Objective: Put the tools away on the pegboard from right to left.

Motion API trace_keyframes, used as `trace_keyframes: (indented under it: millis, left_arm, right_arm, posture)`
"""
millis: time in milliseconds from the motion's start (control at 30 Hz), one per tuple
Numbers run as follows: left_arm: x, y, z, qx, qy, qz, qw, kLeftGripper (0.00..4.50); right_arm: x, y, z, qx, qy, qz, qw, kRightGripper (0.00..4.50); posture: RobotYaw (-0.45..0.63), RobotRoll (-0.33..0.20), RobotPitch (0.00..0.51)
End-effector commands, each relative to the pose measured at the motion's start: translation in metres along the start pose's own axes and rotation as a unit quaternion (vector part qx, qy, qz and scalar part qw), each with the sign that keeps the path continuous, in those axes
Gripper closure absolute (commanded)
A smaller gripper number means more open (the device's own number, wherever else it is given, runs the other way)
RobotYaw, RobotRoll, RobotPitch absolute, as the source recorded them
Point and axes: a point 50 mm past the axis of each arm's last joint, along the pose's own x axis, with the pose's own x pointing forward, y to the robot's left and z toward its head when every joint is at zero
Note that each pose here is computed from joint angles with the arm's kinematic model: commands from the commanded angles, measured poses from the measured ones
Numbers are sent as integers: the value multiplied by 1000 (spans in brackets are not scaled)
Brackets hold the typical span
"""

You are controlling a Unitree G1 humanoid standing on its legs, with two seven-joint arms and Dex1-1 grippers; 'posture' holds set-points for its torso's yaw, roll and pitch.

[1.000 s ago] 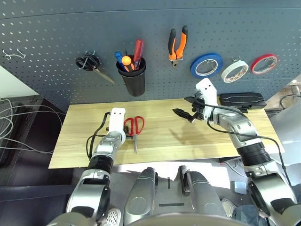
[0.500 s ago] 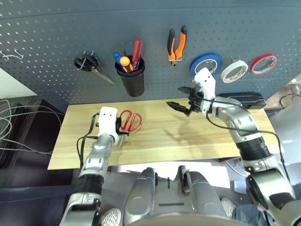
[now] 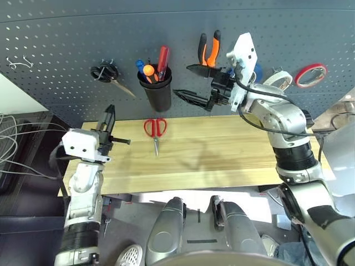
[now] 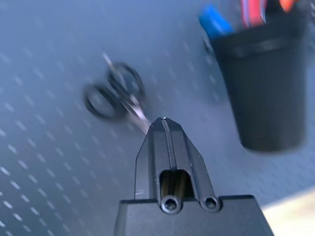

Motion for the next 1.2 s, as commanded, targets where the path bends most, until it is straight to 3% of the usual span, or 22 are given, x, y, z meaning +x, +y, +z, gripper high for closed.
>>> trace_keyframes:
  millis: [33,200,367,600,800,833,1033,1200]
  left_arm:
    - [-3,-1,-6,6,26,-10,1000,4472]
    - [-6,-23,-20,-39,98,-39,994,4472]
    - [-10,-46,-44,-87,217,-59,970,4472]
    - [-11,-65,-83,-81,383,-69,918,2192]
    - [-4,-79,-104,-83,462,-58,881,195]
    - [-4,-80,-106,-83,470,-54,877,65]
    - [-10,-91,-122,-96,528,-34,843,65]
    - [-7,-89,-129,-92,541,-17,836,65]
  right_arm:
    - [-1,-3,0,5,0,-7,1000,0]
    - [-9,-7,-10,12,31,-25,999,0]
    - [-29,-8,-44,35,132,-45,990,0]
    - [-42,-9,-67,69,176,-88,978,0]
    - [-52,-1,-80,95,201,-109,969,0]
    - [-53,1,-80,98,202,-110,968,0]
    - [-59,18,-80,122,204,-119,964,0]
    - [-63,25,-78,133,211,-123,961,0]
  posture:
    - [123,0,192]
    - [112,0,193]
    - [104,0,196]
    - [93,0,217]
    - [71,0,269]
    - [67,0,277]
    - [21,0,339]
    - [-12,0,371]
